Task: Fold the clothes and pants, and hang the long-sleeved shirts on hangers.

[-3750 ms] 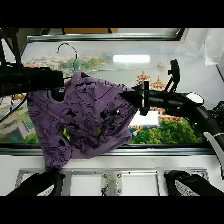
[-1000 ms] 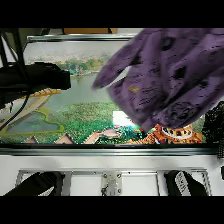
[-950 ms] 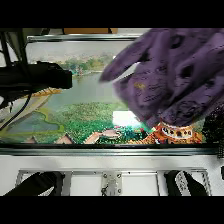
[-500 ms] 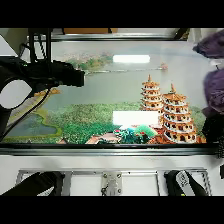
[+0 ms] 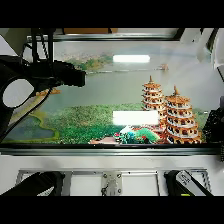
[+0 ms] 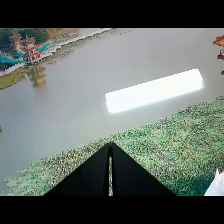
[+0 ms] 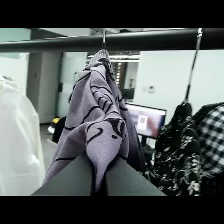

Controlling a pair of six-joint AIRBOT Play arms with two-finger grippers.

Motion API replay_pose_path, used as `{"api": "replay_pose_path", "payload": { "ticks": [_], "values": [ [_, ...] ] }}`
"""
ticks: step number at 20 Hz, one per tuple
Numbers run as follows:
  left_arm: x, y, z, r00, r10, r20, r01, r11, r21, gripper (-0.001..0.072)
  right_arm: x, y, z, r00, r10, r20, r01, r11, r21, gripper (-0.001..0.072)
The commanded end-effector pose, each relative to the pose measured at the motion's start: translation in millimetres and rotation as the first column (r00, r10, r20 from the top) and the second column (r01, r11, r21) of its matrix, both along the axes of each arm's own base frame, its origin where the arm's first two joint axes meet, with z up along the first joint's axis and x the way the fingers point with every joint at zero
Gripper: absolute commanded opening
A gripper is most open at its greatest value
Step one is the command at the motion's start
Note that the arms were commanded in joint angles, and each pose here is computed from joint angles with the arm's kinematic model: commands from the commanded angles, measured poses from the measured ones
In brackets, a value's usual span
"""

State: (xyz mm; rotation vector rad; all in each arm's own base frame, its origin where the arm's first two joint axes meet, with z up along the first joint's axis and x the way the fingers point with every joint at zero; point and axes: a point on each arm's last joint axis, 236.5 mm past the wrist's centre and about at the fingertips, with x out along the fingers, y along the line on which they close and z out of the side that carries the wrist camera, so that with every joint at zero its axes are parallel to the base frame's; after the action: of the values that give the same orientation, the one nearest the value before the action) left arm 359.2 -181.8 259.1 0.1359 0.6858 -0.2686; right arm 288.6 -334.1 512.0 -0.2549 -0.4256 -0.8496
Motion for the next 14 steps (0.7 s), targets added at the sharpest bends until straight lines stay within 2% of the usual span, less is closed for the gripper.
{"api": "replay_pose_path", "payload": {
  "ticks": [1, 14],
  "values": [
    [-0.1, -0.7, -0.2, 1.000, -0.001, -0.001, 0.001, 1.000, -0.002, 0.0019, -11.2, -7.5, 7.3, 0.998, -0.055, 0.029, 0.055, 0.998, -0.011, 0.0012],
    [-1.4, -1.2, -1.5, 1.000, -0.002, -0.009, 0.002, 1.000, -0.004, 0.0018, -11.7, -14.8, 3.4, 0.997, -0.074, 0.032, 0.074, 0.997, -0.001, 0.0012]
  ]
}}
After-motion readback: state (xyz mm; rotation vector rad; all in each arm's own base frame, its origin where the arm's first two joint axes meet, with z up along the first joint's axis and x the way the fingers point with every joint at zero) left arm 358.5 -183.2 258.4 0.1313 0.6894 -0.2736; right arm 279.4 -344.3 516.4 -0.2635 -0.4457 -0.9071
